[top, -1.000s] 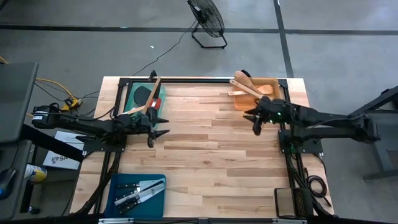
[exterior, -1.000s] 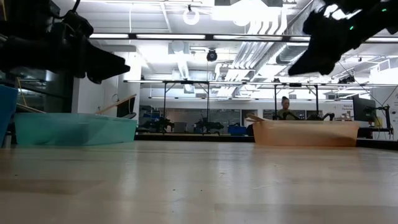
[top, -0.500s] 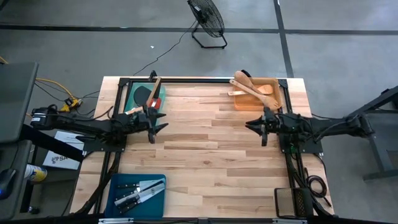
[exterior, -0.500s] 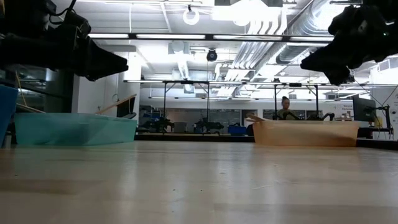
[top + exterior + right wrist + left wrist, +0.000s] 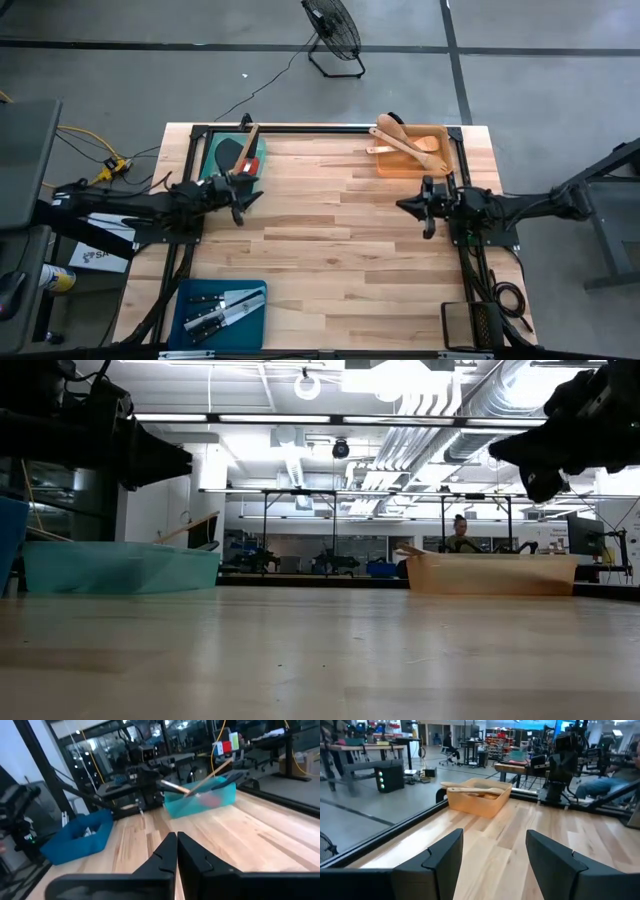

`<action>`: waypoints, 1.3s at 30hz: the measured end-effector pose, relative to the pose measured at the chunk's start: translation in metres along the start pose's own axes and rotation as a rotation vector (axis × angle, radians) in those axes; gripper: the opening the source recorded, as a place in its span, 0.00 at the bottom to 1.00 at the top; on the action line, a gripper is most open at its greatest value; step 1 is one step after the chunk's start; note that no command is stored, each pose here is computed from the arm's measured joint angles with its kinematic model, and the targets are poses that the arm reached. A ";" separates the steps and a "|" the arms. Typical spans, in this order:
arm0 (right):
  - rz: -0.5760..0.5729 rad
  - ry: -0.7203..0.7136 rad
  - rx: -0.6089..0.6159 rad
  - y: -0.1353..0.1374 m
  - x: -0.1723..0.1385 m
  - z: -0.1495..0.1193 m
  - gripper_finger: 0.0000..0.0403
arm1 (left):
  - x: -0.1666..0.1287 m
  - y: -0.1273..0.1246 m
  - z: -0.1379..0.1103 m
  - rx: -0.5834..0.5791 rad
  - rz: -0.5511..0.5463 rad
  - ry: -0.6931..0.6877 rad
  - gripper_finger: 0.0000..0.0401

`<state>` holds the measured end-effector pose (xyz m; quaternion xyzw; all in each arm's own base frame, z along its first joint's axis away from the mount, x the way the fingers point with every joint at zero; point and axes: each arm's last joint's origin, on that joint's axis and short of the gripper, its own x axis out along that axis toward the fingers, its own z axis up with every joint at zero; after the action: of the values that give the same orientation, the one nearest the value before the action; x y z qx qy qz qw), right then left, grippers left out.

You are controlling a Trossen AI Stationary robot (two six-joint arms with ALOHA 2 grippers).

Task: Pick & Place Kitchen Items
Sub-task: Return to Home Position

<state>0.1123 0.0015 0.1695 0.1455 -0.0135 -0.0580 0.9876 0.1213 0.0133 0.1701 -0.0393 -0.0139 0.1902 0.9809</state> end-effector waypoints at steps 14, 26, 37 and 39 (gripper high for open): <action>0.034 -0.041 0.035 -0.002 -0.015 0.003 0.00 | -0.021 0.008 0.001 -0.092 0.012 -0.013 0.53; 0.055 -0.032 0.087 -0.001 -0.015 0.002 0.00 | -0.027 -0.002 0.002 0.018 -0.378 -0.022 0.53; 0.060 -0.030 0.086 -0.001 -0.015 0.002 0.00 | -0.028 -0.005 0.002 0.061 -0.506 -0.021 0.53; 0.060 -0.030 0.086 -0.001 -0.015 0.002 0.00 | -0.028 -0.004 -0.001 0.046 -0.490 0.006 0.53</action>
<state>0.0976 0.0020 0.1713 0.1866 -0.0350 -0.0297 0.9814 0.0972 -0.0013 0.1695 -0.0128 -0.0158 -0.0530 0.9984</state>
